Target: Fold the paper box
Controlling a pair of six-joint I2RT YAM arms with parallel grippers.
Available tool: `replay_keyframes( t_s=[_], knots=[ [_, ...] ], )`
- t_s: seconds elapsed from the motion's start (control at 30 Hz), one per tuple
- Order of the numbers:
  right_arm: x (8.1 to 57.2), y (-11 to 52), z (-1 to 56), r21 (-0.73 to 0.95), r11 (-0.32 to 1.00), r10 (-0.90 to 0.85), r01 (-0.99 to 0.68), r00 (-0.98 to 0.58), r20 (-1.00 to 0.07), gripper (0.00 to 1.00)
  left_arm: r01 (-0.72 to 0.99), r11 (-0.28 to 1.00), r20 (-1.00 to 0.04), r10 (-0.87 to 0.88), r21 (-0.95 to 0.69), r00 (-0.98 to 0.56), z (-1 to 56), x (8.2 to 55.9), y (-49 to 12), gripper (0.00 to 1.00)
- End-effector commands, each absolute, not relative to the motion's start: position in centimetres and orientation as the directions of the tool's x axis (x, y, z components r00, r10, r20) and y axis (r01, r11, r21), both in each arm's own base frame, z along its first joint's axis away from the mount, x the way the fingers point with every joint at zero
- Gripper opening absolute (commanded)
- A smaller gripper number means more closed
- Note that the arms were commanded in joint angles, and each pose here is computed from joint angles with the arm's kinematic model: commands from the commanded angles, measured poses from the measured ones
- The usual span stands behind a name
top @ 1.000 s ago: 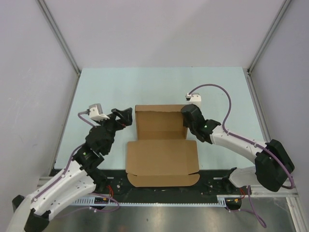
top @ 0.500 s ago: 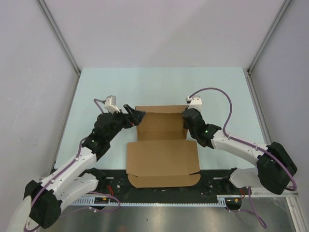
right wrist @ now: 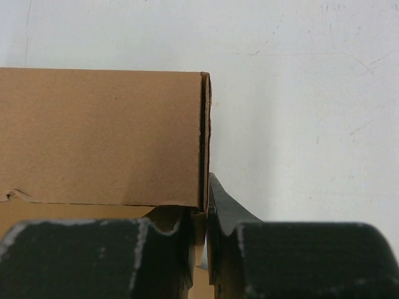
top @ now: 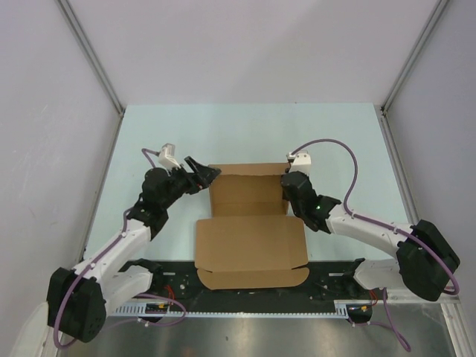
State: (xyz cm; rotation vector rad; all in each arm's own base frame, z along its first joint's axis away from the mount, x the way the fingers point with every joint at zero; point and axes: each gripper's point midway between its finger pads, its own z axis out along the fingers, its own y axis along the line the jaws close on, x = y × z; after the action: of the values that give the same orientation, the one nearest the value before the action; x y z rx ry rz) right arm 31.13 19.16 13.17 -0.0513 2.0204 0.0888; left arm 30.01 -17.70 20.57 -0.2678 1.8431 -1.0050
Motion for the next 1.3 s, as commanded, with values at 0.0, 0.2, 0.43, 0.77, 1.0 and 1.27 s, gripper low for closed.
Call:
replay_keyframes(
  t_s=[0.0, 0.2, 0.43, 0.77, 1.0, 1.27],
  knots=[
    [29.9, 18.0, 10.8, -0.036, 0.997, -0.067, -0.075, -0.476, -0.877, 0.07, 0.309, 0.565, -0.624, -0.533, -0.765, -0.572, 20.8, 29.6, -19.7, 0.81],
    [29.6, 17.5, 10.3, -0.058, 0.996, -0.083, -0.068, -0.472, -0.878, 0.07, 0.305, 0.554, -0.603, -0.500, -0.774, -0.621, 19.1, 29.2, -20.3, 0.63],
    [29.3, 17.1, 9.6, -0.073, 0.995, -0.094, -0.065, -0.464, -0.881, 0.07, 0.290, 0.545, -0.585, -0.509, -0.787, -0.631, 18.4, 29.6, -19.7, 0.41],
    [29.3, 16.9, 9.7, -0.078, 0.995, -0.101, -0.068, -0.454, -0.885, 0.07, 0.308, 0.492, -0.564, -0.543, -0.814, -0.622, 21.0, 31.1, -19.6, 0.79],
    [29.2, 16.9, 9.5, -0.083, 0.994, -0.105, -0.069, -0.456, -0.884, 0.07, 0.303, 0.480, -0.551, -0.548, -0.823, -0.629, 21.2, 31.8, -19.8, 0.75],
    [29.1, 16.8, 9.5, -0.097, 0.993, -0.115, -0.065, -0.451, -0.885, 0.07, 0.267, 0.472, -0.515, -0.537, -0.840, -0.668, 18.5, 31.2, -19.8, 0.34]
  ],
)
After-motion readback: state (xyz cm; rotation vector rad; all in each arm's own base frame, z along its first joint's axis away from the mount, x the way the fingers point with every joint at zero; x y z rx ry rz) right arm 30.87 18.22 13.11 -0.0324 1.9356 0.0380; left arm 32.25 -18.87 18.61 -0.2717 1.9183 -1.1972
